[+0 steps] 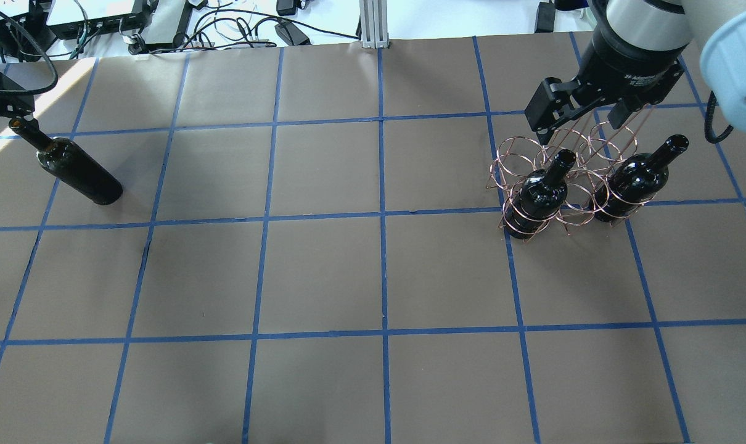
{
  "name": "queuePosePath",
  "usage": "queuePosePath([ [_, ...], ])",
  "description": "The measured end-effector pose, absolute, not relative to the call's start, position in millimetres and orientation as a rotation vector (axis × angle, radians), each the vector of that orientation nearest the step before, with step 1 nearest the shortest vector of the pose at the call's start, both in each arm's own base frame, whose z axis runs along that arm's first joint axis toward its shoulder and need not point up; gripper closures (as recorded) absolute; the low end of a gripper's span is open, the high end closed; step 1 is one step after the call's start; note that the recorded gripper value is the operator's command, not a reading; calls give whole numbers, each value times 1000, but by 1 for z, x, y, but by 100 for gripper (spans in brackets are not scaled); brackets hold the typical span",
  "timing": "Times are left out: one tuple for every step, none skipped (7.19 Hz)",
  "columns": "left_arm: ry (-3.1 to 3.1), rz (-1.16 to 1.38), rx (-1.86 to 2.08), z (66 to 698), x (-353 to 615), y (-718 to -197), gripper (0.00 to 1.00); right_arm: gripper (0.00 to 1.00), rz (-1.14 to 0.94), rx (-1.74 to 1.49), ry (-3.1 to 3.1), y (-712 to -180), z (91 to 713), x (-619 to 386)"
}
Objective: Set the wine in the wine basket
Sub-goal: 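Lower the left gripper over the neck of the lying dark bottle, then close the left gripper on the bottle neck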
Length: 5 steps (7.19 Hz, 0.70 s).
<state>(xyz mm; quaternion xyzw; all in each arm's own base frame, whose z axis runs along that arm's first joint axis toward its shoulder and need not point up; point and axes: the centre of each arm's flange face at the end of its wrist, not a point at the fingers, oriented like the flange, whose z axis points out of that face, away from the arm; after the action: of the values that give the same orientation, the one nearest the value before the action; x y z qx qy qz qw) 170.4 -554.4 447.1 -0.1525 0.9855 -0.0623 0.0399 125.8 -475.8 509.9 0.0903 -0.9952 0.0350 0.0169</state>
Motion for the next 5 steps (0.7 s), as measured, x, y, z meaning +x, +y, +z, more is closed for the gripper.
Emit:
queuePosePath([
  [3031,-186,-336,434,183,-569,0,0,109,281,-3094,-476,510,126],
  [3042,-176,-171,425,194,-584,0,0,109,282,-3094,-476,509,126],
  [3052,-157,-9,412,202,-597,0,0,108,281,-3094,-476,509,126],
  [3073,-158,96,400,209,-607,0,0,107,280,-3095,-475,509,126],
  [3106,-178,126,391,218,-612,0,0,106,280,-3096,-475,508,127],
])
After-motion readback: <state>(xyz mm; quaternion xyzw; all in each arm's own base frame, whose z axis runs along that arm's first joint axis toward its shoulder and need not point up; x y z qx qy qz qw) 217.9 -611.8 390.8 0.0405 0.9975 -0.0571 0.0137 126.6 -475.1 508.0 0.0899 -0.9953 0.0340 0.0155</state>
